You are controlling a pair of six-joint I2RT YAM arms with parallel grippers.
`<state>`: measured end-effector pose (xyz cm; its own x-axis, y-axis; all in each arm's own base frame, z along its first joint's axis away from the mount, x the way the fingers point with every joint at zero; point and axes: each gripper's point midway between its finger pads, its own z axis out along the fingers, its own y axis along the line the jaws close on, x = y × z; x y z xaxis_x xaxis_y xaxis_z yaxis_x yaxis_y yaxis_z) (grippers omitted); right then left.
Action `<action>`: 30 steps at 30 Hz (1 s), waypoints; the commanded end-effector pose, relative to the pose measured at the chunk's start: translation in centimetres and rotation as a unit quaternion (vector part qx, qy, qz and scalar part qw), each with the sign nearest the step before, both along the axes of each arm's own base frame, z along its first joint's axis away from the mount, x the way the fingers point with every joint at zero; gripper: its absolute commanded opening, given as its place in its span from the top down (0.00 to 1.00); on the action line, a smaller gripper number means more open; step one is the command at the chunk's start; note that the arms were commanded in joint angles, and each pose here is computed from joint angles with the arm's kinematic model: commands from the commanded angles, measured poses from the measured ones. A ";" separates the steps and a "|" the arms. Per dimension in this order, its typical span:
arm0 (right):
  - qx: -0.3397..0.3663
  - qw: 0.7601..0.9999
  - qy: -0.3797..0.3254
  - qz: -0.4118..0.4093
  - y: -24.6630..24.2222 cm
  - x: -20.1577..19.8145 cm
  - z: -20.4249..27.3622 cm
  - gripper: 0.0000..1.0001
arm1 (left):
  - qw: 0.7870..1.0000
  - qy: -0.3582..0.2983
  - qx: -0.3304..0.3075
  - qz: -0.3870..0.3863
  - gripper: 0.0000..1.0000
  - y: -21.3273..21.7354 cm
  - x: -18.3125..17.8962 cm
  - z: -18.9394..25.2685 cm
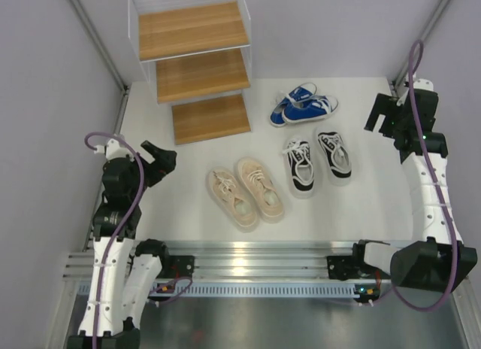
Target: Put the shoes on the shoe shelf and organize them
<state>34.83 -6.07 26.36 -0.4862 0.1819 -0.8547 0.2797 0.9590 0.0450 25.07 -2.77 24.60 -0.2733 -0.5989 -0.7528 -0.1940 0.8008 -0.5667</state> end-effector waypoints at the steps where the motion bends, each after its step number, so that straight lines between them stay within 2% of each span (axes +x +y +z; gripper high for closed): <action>1: 0.002 0.998 -0.013 0.053 1.4 0.1 1.7 0.01 | 0.995 0.004 -0.064 -0.081 0.02 -3.5 0.1 0.2; 3: 0.007 0.993 -0.020 0.115 3.2 -0.2 1.9 0.01 | 0.989 0.039 -0.092 -0.110 0.02 -4.9 0.1 -1.5; 4: 0.001 0.982 -0.022 0.187 5.1 -0.5 1.6 0.01 | 0.986 0.054 -0.110 -0.115 0.02 -5.4 0.0 -2.2; 6: -0.004 0.963 -0.034 0.266 7.4 -1.5 1.7 0.01 | 0.983 0.080 -0.115 -0.116 0.02 -6.0 -0.1 -3.8; 7: -0.012 0.938 -0.040 0.345 9.4 -2.3 1.3 0.00 | 0.981 0.086 -0.117 -0.132 0.01 -7.4 -0.5 -3.9; 9: -0.024 0.905 -0.033 0.424 11.8 -4.2 0.4 0.01 | 0.983 0.102 -0.102 -0.115 0.02 -8.1 -0.2 -5.0; 10: -0.040 0.877 -0.031 0.478 12.9 -5.2 -0.3 0.01 | 0.978 0.116 -0.106 -0.139 0.02 -10.3 -1.0 -5.3; 12: -0.028 0.850 0.007 0.525 14.5 -7.2 -2.1 0.01 | 0.981 0.135 -0.085 -0.113 0.02 -11.0 -0.6 -6.7; 13: -0.037 0.824 0.001 0.566 15.4 -7.9 -2.1 0.01 | 0.977 0.144 -0.089 -0.130 0.02 -13.1 -1.5 -6.9; 15: -0.008 0.824 0.030 0.566 15.7 -8.4 -3.2 0.01 | 0.981 0.150 -0.076 -0.100 0.01 -13.8 -1.4 -7.9; 16: 0.006 0.826 0.042 0.562 15.7 -8.5 -3.6 0.01 | 0.977 0.158 -0.096 -0.109 0.02 -15.7 -2.5 -8.0; 20: 0.040 0.819 0.059 0.570 16.3 -9.3 -4.9 0.01 | 0.971 0.187 -0.117 -0.087 0.05 -18.6 -3.9 -9.8; 25: 0.051 0.820 0.052 0.568 16.7 -9.4 -5.6 0.01 | 0.963 0.221 -0.126 -0.087 0.23 -20.9 -5.5 -10.8; 28: 0.056 0.821 0.054 0.566 16.7 -9.4 -5.9 0.01 | 0.964 0.231 -0.109 -0.071 0.27 -20.3 -5.9 -10.9; 29: 0.056 0.821 0.051 0.566 16.7 -9.3 -6.0 0.01 | 0.963 0.240 -0.104 -0.070 0.33 -20.1 -6.2 -11.4; 30: 0.060 0.821 0.052 0.565 16.8 -9.3 -6.1 0.01 | 0.962 0.245 -0.101 -0.072 0.34 -20.1 -6.5 -11.6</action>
